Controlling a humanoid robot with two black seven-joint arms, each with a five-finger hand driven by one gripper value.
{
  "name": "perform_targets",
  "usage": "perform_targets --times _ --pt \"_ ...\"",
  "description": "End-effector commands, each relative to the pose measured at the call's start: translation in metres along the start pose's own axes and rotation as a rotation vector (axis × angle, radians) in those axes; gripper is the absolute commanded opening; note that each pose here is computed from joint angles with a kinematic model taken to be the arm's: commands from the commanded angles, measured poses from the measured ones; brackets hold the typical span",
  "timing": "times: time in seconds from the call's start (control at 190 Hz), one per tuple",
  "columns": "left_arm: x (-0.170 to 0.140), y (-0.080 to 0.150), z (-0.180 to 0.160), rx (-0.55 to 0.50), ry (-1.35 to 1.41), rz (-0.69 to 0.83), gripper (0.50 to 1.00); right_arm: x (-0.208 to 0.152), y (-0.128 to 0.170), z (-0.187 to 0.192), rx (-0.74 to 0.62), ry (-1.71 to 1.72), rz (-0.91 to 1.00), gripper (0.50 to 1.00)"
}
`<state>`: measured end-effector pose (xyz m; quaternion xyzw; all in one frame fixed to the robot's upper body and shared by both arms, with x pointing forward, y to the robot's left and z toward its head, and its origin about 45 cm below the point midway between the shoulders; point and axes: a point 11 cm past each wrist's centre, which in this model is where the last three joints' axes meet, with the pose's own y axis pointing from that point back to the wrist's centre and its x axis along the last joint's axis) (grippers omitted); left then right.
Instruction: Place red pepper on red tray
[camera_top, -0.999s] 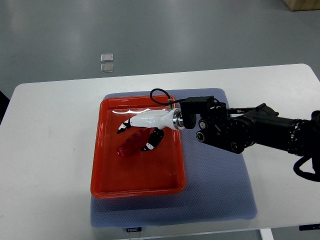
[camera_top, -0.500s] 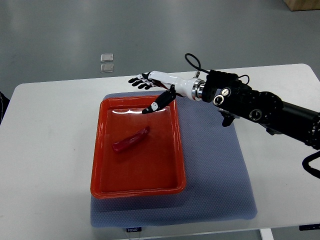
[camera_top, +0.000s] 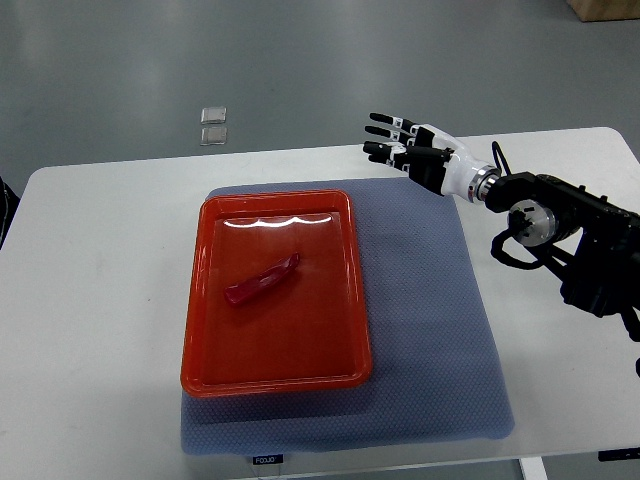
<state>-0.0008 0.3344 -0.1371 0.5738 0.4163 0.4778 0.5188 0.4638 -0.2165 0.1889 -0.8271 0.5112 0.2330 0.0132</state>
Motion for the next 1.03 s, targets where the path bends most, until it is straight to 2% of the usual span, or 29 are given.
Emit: perform_targets --times 0.0,0.116,0.158,0.179,1.02 --pt "0.0 0.0 0.0 0.001 0.0 0.0 1.0 0.018 0.008 0.009 0.025 -0.115 0.054 0.86" --pt "0.0 0.0 0.0 0.001 0.0 0.0 1.0 0.026 0.012 0.012 0.05 -0.193 0.079 0.868" --pt "0.0 0.0 0.0 0.001 0.0 0.0 1.0 0.028 0.013 0.012 0.058 -0.214 0.086 0.913" --pt "0.0 0.0 0.0 0.001 0.0 0.0 1.0 0.028 0.014 0.013 0.06 -0.223 0.089 0.915" --pt "0.0 0.0 0.0 0.001 0.0 0.0 1.0 0.03 0.015 0.014 0.071 -0.236 0.097 0.917"
